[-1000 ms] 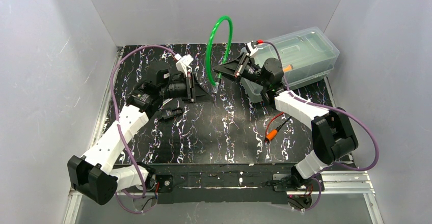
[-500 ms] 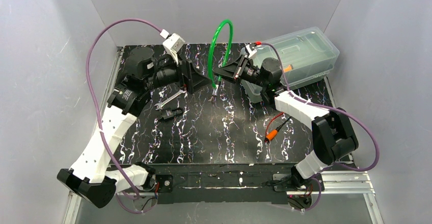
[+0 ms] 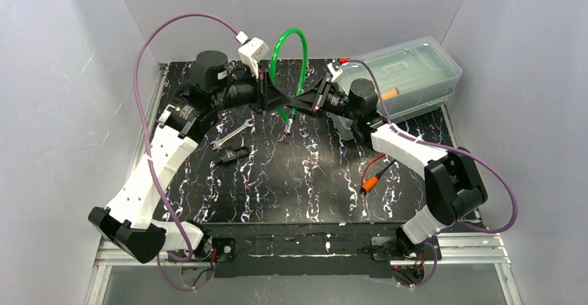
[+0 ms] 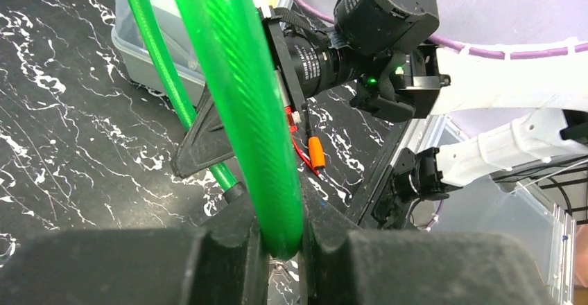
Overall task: Lock with the key
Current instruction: Lock the lock.
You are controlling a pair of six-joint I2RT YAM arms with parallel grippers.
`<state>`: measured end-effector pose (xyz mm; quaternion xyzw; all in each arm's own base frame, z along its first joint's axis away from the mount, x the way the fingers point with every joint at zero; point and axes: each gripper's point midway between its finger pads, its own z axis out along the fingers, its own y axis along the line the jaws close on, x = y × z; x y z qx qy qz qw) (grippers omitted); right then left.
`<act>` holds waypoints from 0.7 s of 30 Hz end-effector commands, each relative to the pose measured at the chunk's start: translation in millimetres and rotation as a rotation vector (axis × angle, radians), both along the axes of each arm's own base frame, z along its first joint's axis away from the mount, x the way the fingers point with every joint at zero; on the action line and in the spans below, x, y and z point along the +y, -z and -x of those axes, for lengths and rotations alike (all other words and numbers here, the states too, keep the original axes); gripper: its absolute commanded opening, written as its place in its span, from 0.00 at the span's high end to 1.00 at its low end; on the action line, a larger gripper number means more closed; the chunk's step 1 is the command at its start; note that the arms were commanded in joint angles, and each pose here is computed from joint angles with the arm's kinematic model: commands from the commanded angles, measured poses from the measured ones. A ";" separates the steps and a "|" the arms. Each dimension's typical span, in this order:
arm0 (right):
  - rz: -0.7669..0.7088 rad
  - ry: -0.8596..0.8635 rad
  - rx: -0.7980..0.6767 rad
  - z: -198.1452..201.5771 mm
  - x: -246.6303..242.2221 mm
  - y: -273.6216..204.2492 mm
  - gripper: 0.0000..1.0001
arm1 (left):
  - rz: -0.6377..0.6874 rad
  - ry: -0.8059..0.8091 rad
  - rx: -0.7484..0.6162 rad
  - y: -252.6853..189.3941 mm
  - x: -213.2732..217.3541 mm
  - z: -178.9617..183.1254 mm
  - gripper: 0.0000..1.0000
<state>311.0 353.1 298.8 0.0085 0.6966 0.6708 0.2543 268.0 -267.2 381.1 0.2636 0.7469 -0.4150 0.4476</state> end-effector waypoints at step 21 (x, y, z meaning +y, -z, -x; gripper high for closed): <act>-0.062 0.081 -0.116 -16.5 -12.6 -49.9 0.99 | -0.063 -0.065 0.000 31.2 42.3 42.7 0.16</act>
